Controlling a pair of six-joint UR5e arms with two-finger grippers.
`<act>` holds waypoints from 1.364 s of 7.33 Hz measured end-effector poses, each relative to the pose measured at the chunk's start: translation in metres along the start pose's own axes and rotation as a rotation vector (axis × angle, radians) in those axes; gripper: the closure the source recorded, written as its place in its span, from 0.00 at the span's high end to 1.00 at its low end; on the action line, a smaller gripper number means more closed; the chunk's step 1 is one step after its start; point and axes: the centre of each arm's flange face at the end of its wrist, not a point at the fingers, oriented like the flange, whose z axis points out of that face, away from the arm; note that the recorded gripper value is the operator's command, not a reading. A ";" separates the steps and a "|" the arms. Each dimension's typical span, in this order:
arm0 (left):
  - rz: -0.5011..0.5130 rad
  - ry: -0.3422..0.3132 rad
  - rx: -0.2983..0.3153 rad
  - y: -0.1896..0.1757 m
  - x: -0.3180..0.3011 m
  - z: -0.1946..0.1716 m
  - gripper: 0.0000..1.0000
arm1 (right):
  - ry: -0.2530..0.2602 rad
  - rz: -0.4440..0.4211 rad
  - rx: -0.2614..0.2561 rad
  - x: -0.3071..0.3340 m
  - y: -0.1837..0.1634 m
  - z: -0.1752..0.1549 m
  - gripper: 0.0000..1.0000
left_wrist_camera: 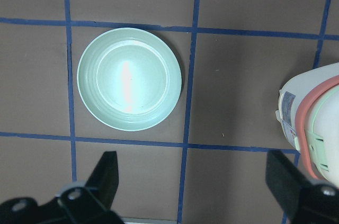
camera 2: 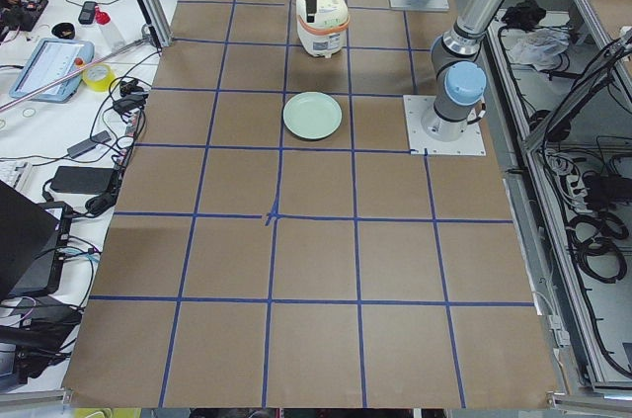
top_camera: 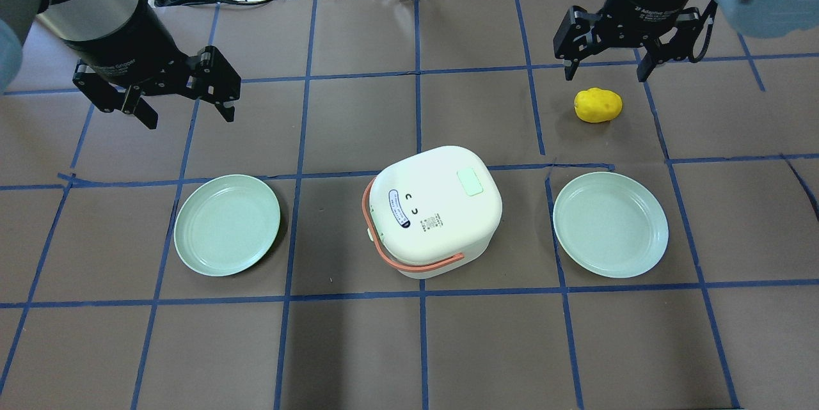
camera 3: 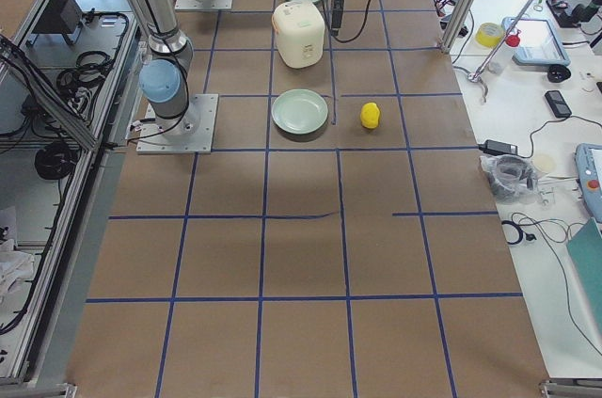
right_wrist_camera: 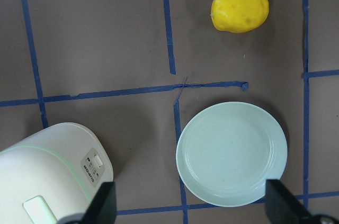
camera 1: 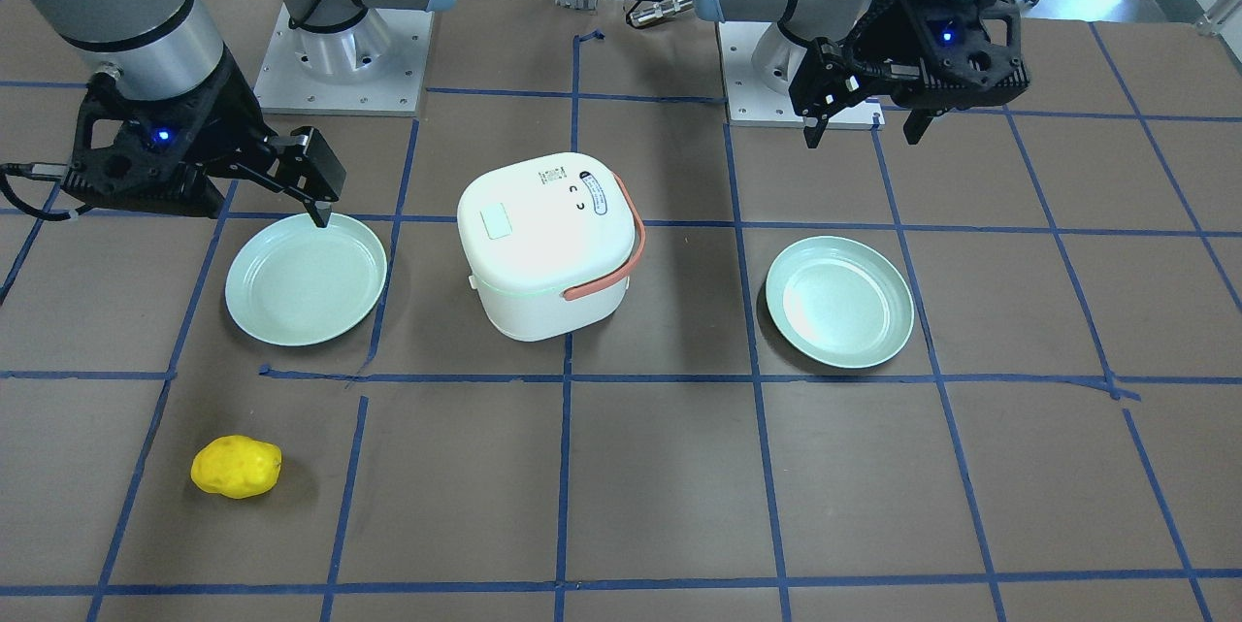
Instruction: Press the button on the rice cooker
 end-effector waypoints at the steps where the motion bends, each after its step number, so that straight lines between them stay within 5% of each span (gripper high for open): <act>1: 0.000 0.000 0.000 0.000 0.000 0.000 1.00 | 0.000 0.000 -0.002 0.000 0.000 0.001 1.00; 10: 0.000 0.000 0.000 0.000 0.000 0.000 1.00 | -0.058 0.012 0.009 -0.007 0.001 -0.003 1.00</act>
